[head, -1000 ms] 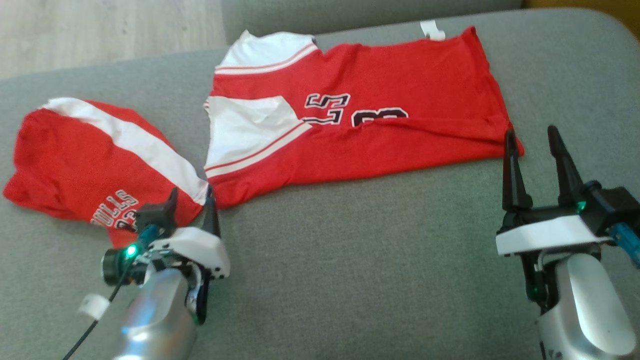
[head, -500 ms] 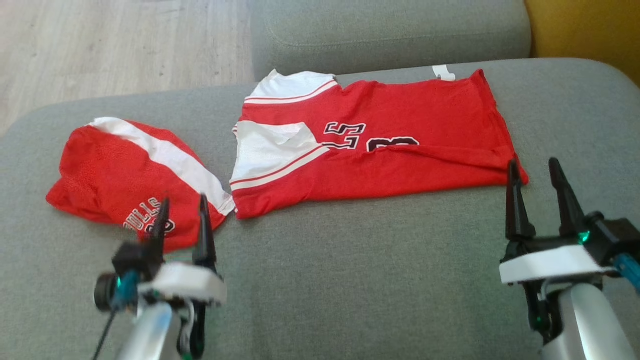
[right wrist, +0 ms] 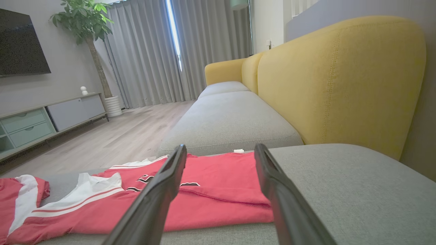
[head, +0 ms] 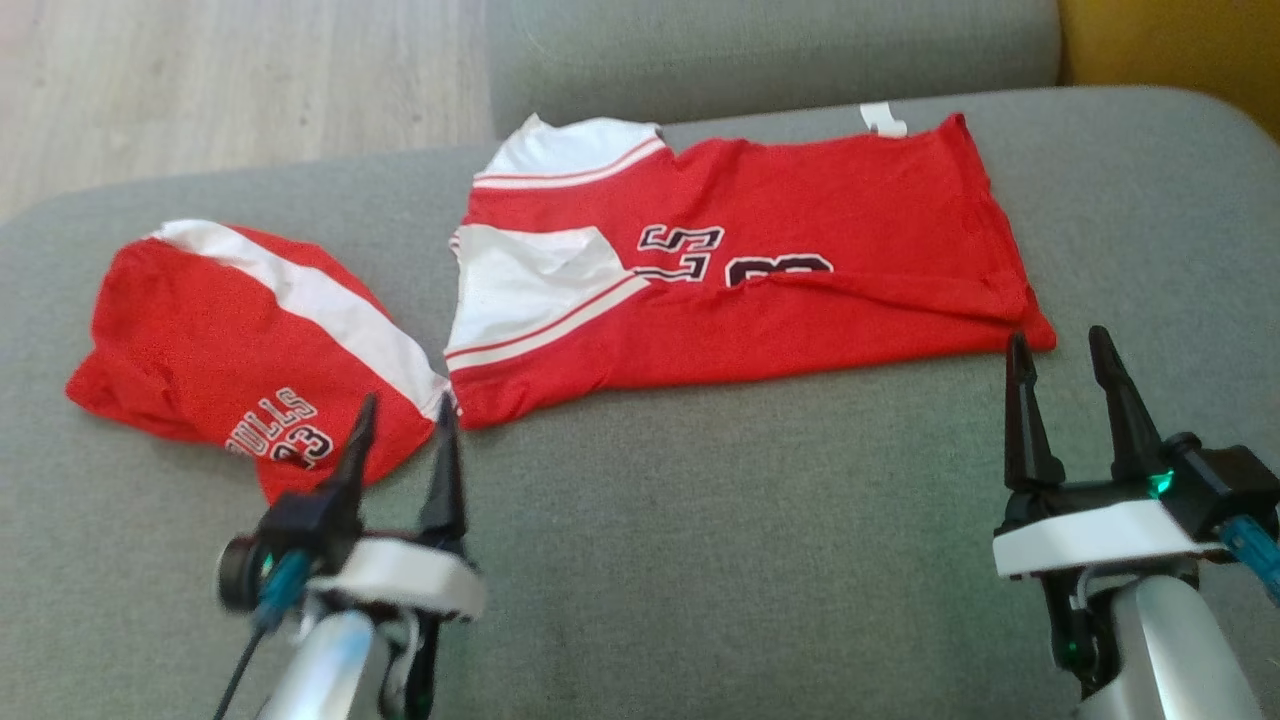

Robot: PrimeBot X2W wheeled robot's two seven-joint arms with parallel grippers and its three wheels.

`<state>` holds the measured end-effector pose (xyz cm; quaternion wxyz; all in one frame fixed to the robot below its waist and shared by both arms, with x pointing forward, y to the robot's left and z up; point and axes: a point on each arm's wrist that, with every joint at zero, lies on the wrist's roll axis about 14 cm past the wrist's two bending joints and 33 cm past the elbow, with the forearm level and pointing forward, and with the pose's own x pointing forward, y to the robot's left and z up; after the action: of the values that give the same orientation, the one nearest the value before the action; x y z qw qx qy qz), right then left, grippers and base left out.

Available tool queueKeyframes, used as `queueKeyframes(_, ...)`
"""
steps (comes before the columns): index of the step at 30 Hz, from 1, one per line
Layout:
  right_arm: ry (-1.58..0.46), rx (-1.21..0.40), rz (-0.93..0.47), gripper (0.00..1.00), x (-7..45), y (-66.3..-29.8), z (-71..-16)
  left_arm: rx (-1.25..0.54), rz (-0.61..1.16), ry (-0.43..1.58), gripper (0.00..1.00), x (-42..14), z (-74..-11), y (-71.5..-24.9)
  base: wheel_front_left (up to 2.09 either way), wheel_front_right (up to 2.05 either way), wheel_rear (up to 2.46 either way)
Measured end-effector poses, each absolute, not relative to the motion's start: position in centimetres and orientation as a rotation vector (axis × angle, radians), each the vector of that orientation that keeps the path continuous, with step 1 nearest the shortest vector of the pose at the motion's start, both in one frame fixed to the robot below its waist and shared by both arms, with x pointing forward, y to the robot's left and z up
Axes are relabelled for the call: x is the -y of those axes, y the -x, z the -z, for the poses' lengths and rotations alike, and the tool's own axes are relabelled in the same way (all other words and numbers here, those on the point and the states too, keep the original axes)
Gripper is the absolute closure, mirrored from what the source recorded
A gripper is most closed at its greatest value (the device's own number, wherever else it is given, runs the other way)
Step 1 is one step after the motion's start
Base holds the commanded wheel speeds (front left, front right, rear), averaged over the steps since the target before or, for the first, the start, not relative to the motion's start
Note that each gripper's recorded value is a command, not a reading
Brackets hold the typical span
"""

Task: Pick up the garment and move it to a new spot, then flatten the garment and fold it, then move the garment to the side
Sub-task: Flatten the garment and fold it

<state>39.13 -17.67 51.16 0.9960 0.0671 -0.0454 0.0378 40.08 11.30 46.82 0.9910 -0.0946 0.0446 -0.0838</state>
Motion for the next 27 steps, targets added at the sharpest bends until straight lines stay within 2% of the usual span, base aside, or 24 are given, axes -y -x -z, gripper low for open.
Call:
queueKeyframes(4,-0.133,0.069,-0.066,0.00,18.0,-39.5,-50.4,-0.114,0.272,0.164,0.00,-8.4,-46.9,-41.4,0.00,0.00,0.00)
queueKeyframes(9,-0.125,0.070,-0.060,0.00,18.3,-40.8,-50.3,-0.265,0.388,0.062,0.00,-5.2,-44.1,-42.6,0.00,0.00,0.00)
queueKeyframes(18,-0.115,0.034,-0.039,0.00,19.0,-41.8,-48.9,-0.499,0.382,-0.151,0.00,-6.1,-37.8,-43.2,0.00,0.00,0.00)
queueKeyframes(27,-0.117,0.026,-0.042,0.00,18.8,-42.2,-48.5,-0.508,0.344,-0.218,0.00,-7.6,-37.3,-43.9,0.00,0.00,0.00)
